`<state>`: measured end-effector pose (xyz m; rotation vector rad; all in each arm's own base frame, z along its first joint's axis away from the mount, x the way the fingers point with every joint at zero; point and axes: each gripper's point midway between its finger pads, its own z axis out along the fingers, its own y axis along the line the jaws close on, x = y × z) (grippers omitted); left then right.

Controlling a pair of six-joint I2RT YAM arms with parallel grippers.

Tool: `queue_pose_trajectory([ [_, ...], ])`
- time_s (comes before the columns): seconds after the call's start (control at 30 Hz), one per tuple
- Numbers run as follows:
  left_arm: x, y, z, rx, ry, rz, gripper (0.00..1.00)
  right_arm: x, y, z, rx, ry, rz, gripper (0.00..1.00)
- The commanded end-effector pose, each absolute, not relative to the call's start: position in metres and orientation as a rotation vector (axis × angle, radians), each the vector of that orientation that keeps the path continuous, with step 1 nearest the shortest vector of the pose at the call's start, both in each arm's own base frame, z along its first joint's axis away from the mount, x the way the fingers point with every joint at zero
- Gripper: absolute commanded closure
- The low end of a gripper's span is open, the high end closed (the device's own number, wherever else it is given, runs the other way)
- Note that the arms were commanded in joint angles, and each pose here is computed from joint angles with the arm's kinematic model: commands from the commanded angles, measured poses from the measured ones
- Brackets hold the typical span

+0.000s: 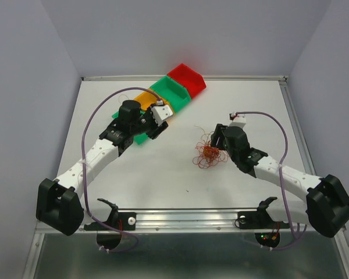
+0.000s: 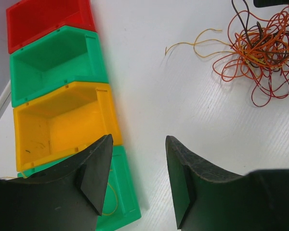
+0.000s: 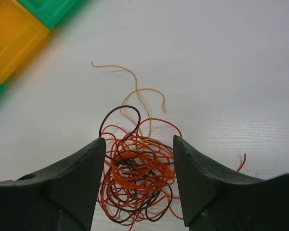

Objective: Untangle the cables

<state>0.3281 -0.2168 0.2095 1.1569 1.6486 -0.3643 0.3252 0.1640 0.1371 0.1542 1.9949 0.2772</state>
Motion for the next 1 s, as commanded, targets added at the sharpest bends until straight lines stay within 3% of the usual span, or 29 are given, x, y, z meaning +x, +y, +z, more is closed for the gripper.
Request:
queue_pose_trajectory([
  [0.0,0.322,-0.222,0.222,1.150,1.591,-0.385,0.41,0.327,0.164,0.123,0.163,2.034,0.252,0.37],
  [0.53,0.320,-0.220,0.218,1.151,1.598,-0.381,0.42,0.360,0.191,0.129,0.120,2.007,0.296,0.41],
  [0.97,0.319,-0.220,0.214,1.153,1.606,-0.384,0.41,0.348,0.200,0.138,0.078,2.003,0.392,0.41],
])
